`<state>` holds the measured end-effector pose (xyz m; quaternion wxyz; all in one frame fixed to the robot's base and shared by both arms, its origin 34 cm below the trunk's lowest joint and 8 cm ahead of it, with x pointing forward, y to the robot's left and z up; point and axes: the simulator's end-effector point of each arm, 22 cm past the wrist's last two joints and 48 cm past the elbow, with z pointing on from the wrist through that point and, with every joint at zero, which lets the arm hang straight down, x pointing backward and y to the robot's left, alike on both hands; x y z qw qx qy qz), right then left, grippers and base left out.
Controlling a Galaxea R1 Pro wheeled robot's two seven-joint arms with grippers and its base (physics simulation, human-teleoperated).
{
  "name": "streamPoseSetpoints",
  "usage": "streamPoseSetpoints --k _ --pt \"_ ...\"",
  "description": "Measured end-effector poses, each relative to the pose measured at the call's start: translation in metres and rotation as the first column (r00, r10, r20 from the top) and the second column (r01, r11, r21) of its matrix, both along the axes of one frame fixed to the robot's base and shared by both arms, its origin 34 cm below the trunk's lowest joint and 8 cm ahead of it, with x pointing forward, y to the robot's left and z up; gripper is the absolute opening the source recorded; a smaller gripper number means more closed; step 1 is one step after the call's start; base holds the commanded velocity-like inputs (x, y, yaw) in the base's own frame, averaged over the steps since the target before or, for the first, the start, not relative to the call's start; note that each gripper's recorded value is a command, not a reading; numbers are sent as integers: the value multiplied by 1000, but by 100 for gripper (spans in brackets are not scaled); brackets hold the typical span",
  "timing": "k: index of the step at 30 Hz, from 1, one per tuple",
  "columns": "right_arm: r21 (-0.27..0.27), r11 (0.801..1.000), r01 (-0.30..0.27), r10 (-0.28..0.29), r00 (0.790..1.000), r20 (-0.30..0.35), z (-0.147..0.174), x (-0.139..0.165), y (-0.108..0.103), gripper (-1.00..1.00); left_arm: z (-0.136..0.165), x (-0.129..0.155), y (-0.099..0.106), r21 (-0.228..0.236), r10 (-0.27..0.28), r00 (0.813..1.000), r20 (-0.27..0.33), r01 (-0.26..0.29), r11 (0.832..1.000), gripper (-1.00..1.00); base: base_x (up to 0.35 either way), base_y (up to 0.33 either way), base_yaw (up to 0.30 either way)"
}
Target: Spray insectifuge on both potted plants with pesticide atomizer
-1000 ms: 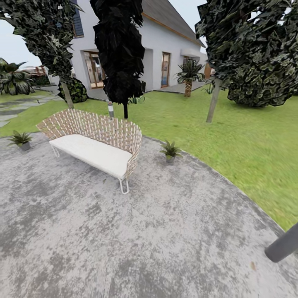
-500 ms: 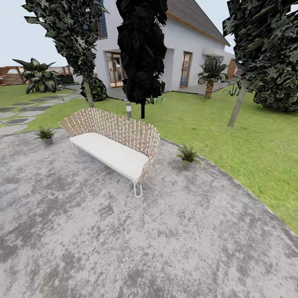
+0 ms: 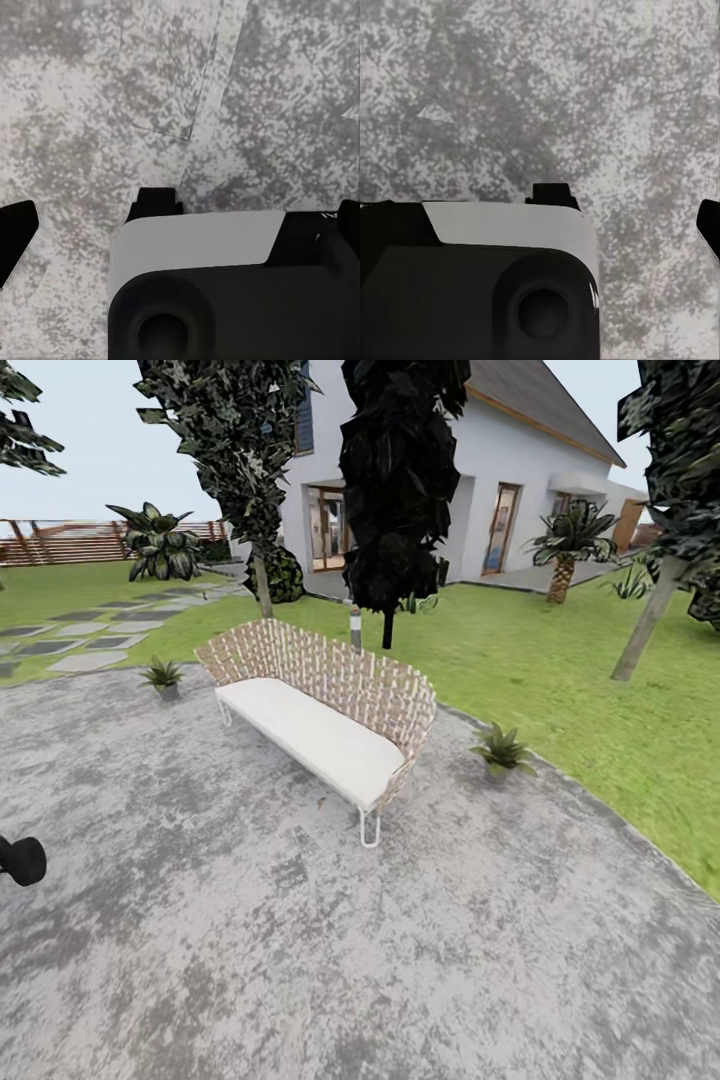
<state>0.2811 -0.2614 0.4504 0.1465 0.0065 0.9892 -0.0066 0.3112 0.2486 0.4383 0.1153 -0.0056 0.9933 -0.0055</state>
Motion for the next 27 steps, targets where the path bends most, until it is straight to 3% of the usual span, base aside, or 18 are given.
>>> streamPoseSetpoints --k 5,15,27 --pt "0 1000 0 0 1000 0 0 0 0 100 0 0 0 0 0 1000 0 0 1000 100 326 115 216" --pt "2 1000 -6 6 1000 -4 -1 -2 3 100 0 0 0 0 0 1000 0 0 1000 100 327 114 47" --pt "6 1000 -13 13 1000 -17 -2 -7 7 100 -1 -3 0 -1 0 1000 -8 0 1000 100 327 90 233"
